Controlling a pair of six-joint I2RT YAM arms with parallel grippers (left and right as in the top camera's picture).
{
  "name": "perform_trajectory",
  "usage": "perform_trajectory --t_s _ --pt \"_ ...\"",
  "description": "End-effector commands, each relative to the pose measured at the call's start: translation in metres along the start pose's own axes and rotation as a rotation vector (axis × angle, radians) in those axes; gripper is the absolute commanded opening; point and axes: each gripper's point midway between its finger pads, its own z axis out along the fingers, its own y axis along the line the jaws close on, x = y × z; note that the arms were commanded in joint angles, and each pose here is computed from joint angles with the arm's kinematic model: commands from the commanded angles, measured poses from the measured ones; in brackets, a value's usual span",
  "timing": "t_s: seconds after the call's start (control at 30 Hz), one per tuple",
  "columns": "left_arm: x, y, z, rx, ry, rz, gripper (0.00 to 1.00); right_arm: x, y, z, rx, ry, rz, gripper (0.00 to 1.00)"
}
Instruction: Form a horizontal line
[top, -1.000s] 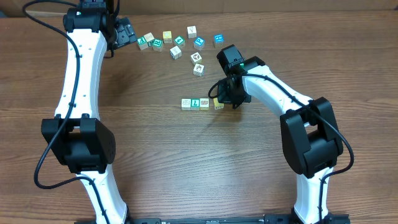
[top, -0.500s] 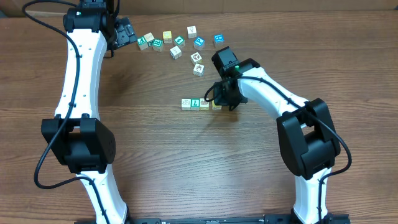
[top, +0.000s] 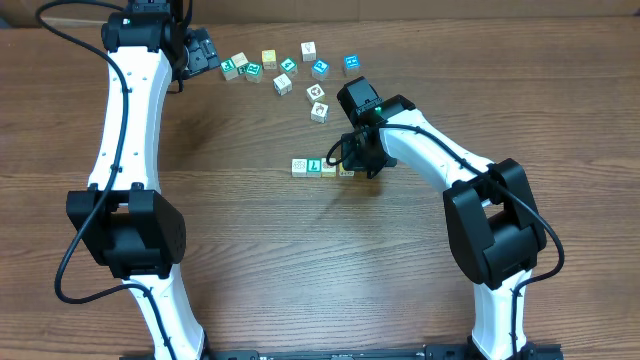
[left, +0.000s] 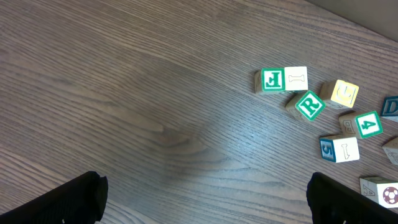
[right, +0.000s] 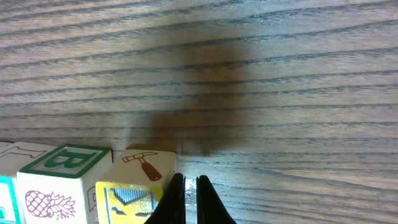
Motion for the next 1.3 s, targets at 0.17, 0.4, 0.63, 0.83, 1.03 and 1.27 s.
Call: perform_trajectory --t_s 0.17,0.4,0.63,0.83,1.03,1.27 --pt "-0.005 0.0 -0.005 0.005 -0.017 0.008 1.0 0.001 -0.002 0.007 0.013 0.005 0.0 0.04" --pt "-0.005 0.0 -0.005 0.005 -0.017 0.008 1.0 0.002 0.001 0.007 0.009 0.003 -0.005 0.04" --pt "-0.005 0.0 -0.005 0.005 -0.017 0.008 1.0 0.002 0.003 0.007 0.005 0.0 0.007 0.04" --pt "-0.005 0.0 -0.005 0.005 -0.017 0.008 1.0 0.002 0.004 0.007 0.001 0.002 0.01 0.04" --pt "-0.005 0.0 -0.005 0.005 -0.017 0.008 1.0 0.002 0.005 0.007 -0.008 0.002 0.01 0.04" --pt "-0.005 0.0 -0.005 0.005 -0.017 0.008 1.0 0.001 0.008 0.007 -0.023 0.003 0.01 0.04"
